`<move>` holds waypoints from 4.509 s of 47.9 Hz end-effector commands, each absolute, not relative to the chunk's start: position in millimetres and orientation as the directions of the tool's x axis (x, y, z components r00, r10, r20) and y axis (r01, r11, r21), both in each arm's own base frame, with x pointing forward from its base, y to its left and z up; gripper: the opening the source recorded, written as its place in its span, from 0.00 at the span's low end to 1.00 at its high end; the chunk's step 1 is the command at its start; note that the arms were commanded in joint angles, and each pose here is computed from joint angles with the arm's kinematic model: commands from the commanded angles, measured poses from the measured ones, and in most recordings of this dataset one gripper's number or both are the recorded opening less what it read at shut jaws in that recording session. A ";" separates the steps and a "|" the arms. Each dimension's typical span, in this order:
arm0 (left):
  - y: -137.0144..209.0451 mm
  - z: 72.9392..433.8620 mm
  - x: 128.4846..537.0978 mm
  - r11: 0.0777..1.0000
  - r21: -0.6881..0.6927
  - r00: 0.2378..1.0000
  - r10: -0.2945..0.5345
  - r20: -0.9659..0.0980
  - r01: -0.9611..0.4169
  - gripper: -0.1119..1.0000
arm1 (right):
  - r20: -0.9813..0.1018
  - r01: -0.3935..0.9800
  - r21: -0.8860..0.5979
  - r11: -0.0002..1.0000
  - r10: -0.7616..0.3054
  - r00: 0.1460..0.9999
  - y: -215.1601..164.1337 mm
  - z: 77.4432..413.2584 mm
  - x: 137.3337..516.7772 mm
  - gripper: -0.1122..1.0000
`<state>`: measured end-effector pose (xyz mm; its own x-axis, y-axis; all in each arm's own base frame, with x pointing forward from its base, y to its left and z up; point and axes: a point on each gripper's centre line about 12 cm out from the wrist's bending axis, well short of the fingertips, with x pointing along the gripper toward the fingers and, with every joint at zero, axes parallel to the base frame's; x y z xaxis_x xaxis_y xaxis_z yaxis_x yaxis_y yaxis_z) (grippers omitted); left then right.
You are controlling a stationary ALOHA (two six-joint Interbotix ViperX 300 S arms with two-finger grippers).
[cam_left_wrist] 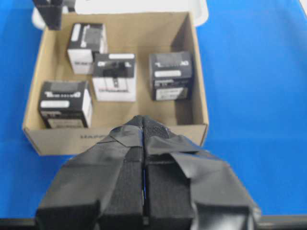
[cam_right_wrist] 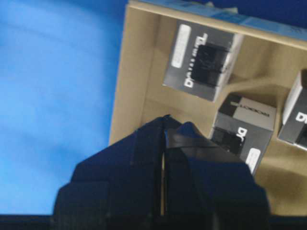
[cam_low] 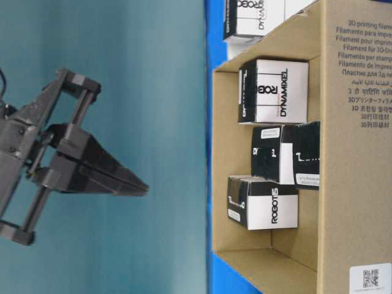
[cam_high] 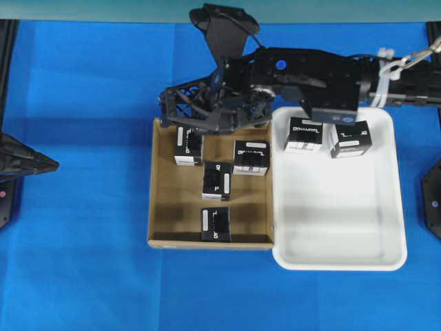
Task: Pick a box that is randomly placed inside the cardboard box.
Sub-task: 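Move the right gripper over the cardboard box toward the top-left product box, then lower the right gripper and close it on the top-left DYNAMIXEL box, then lift the held box and carry it right over the white tray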
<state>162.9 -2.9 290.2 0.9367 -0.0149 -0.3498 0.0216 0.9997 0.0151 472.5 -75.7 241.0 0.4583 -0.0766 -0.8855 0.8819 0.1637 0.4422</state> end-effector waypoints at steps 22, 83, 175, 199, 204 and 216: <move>-2.5 298.7 164.2 1.000 0.023 0.944 -0.012 -0.330 0.021 0.04 | -0.913 0.916 0.399 0.038 -0.076 0.401 -81.8 210.1 491.4 0.79; -3.7 295.0 162.7 1.000 0.017 0.942 -0.020 -0.334 0.027 0.04 | -0.969 0.971 0.234 -0.043 -0.097 0.229 -93.2 131.6 516.3 0.95; -3.1 289.6 147.9 1.000 0.017 0.919 -0.017 -0.394 0.026 0.04 | -0.960 0.966 0.241 0.089 -0.120 0.251 -29.6 330.1 388.0 0.65; -3.2 287.6 148.9 0.999 0.022 0.917 -0.017 -0.398 0.029 0.04 | -0.962 0.967 0.248 0.056 -0.106 0.253 -16.0 276.3 313.6 0.65; -3.2 286.9 149.2 0.999 0.022 0.917 -0.017 -0.400 0.029 0.04 | -0.964 0.969 0.241 0.051 -0.106 0.245 -16.8 269.8 305.2 0.65; -3.2 288.5 149.6 0.999 0.022 0.921 -0.018 -0.390 0.029 0.04 | -0.964 0.968 0.246 0.054 -0.086 0.250 -15.5 217.0 297.6 0.65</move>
<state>146.7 -3.5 283.4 0.9152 -0.0203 -0.4024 0.0299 0.9994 0.0178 296.8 -15.5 230.7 0.2264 -0.0927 -0.9696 0.9735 0.0547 0.2221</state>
